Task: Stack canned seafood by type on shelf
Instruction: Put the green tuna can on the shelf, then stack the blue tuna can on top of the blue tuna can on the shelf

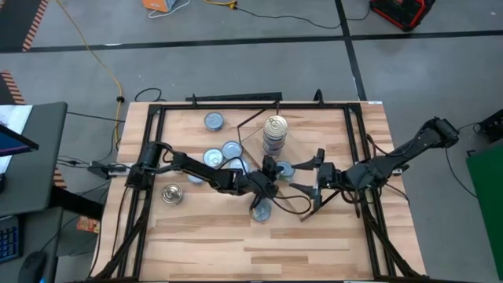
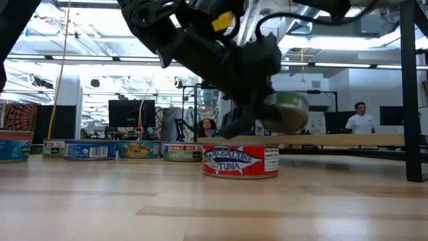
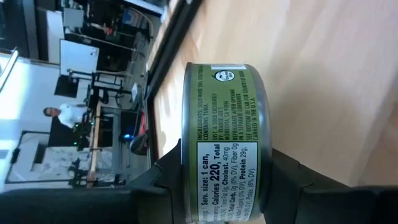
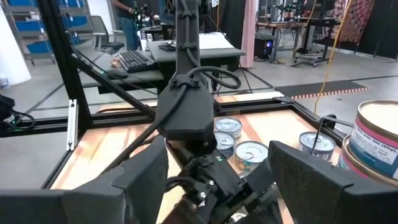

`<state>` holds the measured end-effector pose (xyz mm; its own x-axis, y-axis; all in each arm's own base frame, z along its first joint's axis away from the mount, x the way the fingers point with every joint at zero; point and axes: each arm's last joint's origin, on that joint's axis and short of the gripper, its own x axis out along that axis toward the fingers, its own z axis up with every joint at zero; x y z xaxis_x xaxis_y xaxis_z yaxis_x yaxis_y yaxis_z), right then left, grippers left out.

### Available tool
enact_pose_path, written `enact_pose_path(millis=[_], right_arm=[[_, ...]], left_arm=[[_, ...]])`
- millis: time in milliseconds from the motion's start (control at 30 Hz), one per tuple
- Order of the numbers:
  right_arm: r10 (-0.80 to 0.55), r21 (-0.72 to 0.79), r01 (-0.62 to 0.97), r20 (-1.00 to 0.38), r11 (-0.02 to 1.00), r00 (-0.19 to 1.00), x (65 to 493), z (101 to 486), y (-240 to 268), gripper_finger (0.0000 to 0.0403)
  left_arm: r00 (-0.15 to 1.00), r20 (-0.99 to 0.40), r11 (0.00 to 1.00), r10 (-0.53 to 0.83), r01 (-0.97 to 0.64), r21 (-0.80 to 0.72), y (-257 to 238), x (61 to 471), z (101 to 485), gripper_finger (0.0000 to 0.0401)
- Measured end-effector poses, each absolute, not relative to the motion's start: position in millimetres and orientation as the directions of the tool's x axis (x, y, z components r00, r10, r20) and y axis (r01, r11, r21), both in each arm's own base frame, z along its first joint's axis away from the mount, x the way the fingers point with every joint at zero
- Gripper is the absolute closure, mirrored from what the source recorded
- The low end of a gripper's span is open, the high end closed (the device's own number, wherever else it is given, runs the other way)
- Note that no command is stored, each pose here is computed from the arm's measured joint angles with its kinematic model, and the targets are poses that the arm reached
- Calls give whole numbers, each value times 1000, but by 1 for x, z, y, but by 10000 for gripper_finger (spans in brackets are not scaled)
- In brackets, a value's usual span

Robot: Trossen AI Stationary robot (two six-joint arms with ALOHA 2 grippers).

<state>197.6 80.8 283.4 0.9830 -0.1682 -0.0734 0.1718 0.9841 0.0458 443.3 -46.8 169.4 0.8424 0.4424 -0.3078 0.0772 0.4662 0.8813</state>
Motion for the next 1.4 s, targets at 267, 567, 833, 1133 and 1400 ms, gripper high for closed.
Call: enact_pose_path(millis=[267,567,833,1133,1400], right_arm=[[-169,44,172,-71,984,983,198,284,81,101],[-166,57,171,-73,984,983,197,284,81,101],[-160,68,165,-74,984,984,198,283,83,101],[-163,66,168,-81,984,983,202,280,85,101],[-160,61,165,-80,984,984,201,280,85,101]], left_arm=[[850,-287,490,443,39,871,-47,444,172,230],[838,-314,556,446,16,831,-52,442,169,161],[840,-378,677,390,17,736,-54,435,179,152],[828,-443,752,345,39,658,-49,431,179,152],[845,-477,821,242,84,565,-70,412,212,152]])
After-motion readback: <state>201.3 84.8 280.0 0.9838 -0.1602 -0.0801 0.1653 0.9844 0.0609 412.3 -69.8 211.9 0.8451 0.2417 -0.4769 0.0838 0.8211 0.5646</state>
